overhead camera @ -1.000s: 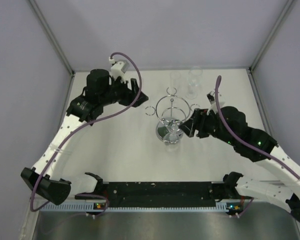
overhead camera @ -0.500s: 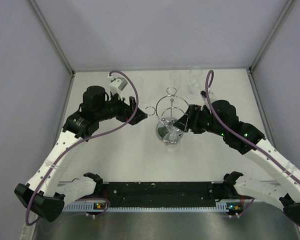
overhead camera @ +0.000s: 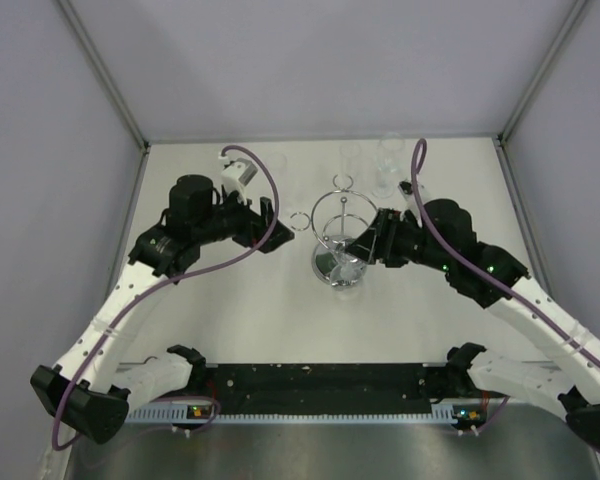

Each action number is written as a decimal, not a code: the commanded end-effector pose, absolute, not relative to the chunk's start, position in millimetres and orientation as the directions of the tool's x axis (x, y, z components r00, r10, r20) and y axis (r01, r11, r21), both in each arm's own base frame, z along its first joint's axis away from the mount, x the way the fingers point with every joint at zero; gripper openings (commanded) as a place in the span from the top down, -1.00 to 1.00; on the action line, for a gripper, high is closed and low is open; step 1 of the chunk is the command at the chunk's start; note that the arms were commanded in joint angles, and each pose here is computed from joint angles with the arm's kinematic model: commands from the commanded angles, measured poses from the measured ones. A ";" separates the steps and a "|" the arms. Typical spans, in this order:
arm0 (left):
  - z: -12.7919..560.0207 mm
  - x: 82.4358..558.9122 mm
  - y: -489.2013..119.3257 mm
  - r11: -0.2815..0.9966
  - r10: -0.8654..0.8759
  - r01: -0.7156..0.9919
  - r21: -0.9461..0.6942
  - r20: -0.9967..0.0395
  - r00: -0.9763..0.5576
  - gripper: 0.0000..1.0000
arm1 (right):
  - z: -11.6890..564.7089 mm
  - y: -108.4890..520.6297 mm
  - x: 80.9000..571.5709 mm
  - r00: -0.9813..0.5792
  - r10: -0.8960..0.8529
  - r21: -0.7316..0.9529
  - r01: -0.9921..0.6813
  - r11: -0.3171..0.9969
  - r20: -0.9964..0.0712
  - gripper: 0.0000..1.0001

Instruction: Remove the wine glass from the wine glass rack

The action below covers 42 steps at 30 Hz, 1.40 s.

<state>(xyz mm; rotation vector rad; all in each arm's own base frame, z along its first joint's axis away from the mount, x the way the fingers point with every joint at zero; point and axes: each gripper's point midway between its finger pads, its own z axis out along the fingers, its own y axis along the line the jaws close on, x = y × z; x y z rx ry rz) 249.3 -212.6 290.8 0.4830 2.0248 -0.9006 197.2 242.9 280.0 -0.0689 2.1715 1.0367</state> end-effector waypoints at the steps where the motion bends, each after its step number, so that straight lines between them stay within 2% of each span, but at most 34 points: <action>1: 299.7 252.8 -213.9 0.656 0.000 0.646 -0.389 -0.857 -0.516 -0.96 | 311.1 243.2 196.5 -0.702 0.289 0.685 -0.379 0.622 -0.651 -0.15; 14: 294.2 255.8 -211.6 0.673 -0.001 0.633 -0.383 -0.856 -0.517 -0.96 | 320.4 240.9 190.6 -0.694 0.295 0.691 -0.399 0.603 -0.657 -0.09; 22: 293.1 256.5 -210.5 0.678 0.000 0.630 -0.378 -0.857 -0.515 -0.96 | 326.5 245.9 188.3 -0.701 0.314 0.720 -0.405 0.563 -0.641 0.02; 25: 292.7 256.8 -209.8 0.682 0.001 0.628 -0.375 -0.858 -0.513 -0.96 | 325.3 249.7 189.0 -0.708 0.319 0.732 -0.403 0.550 -0.630 0.09; 37: 291.0 255.0 -209.7 0.679 0.002 0.630 -0.377 -0.857 -0.515 -0.96 | 315.2 257.0 194.9 -0.723 0.341 0.758 -0.379 0.531 -0.601 0.11; 42: 291.0 255.1 -209.5 0.679 0.001 0.630 -0.376 -0.858 -0.514 -0.96 | 311.9 257.7 198.2 -0.724 0.356 0.765 -0.362 0.533 -0.591 0.18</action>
